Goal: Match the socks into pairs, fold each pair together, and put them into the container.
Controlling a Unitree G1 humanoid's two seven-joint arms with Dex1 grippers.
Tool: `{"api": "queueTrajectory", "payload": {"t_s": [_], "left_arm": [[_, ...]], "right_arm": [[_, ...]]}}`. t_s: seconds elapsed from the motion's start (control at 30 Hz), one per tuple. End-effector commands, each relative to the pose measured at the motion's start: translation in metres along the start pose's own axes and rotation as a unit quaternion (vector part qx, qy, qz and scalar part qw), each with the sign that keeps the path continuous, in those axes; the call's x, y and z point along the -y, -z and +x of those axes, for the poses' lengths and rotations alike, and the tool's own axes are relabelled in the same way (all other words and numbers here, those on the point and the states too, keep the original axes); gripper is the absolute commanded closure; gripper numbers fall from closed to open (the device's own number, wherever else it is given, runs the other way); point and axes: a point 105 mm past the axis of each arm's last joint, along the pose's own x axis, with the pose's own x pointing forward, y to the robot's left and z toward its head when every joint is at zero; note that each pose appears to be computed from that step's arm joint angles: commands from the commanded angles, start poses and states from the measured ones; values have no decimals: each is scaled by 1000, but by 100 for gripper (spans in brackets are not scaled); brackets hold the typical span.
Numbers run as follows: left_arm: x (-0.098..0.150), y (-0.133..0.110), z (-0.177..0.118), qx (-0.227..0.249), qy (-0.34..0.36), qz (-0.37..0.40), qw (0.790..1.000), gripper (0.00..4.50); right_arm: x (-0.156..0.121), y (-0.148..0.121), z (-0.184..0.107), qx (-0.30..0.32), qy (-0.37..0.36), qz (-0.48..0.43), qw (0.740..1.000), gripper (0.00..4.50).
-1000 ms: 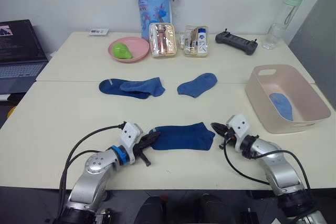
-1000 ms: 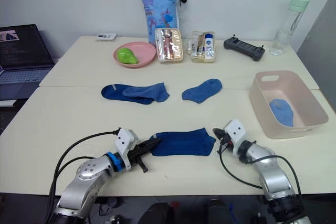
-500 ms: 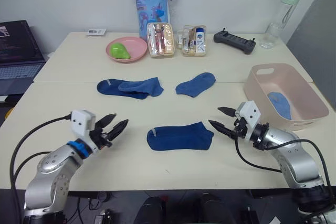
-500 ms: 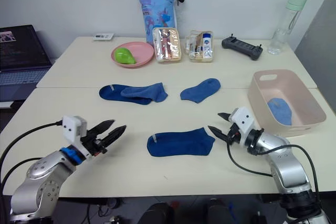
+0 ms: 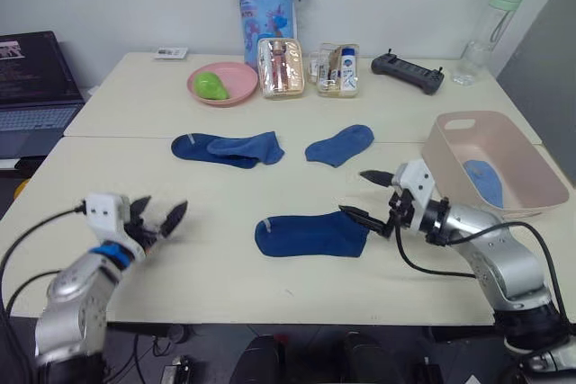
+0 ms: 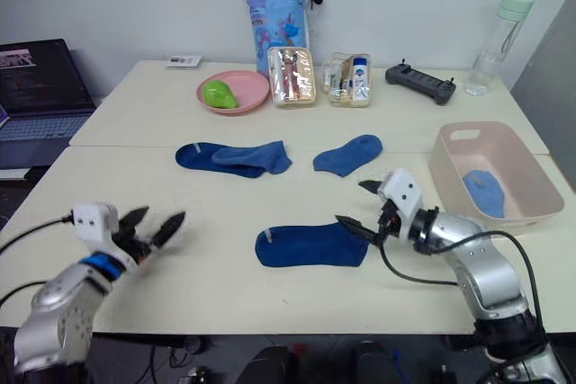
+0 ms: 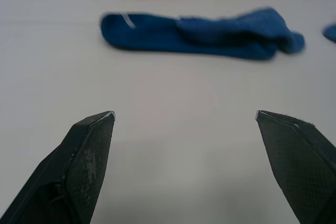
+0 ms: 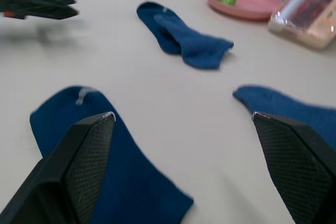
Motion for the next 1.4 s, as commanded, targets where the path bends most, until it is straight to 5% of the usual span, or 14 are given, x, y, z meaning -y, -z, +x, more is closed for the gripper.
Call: {"api": "queueTrajectory", "payload": {"t_s": [0.03, 0.23, 0.57, 0.83, 0.93, 1.33, 1.4], "left_arm": [[-22, -18, 12, 13, -35, 23, 999, 3], [4, -35, 62, 6, 42, 109, 993, 3], [31, -18, 96, -36, 89, 235, 967, 3], [36, -23, 118, -37, 85, 260, 961, 3], [41, -25, 124, -33, 87, 264, 960, 58], [61, -30, 134, -28, 132, 254, 958, 429], [71, -42, 137, -3, 150, 230, 962, 446]], "right_arm": [[-6, -17, 6, 18, -19, -13, 1000, 0], [-6, -22, 14, 22, -20, -22, 999, 0], [-12, -37, 18, 29, -34, -33, 998, 0], [-17, -37, 20, 30, -31, -27, 999, 0], [-16, -37, 20, 28, -28, -28, 999, 0], [-14, -36, 17, 26, -13, -27, 999, 0], [-14, -36, 17, 26, -11, -28, 999, 0]]}}
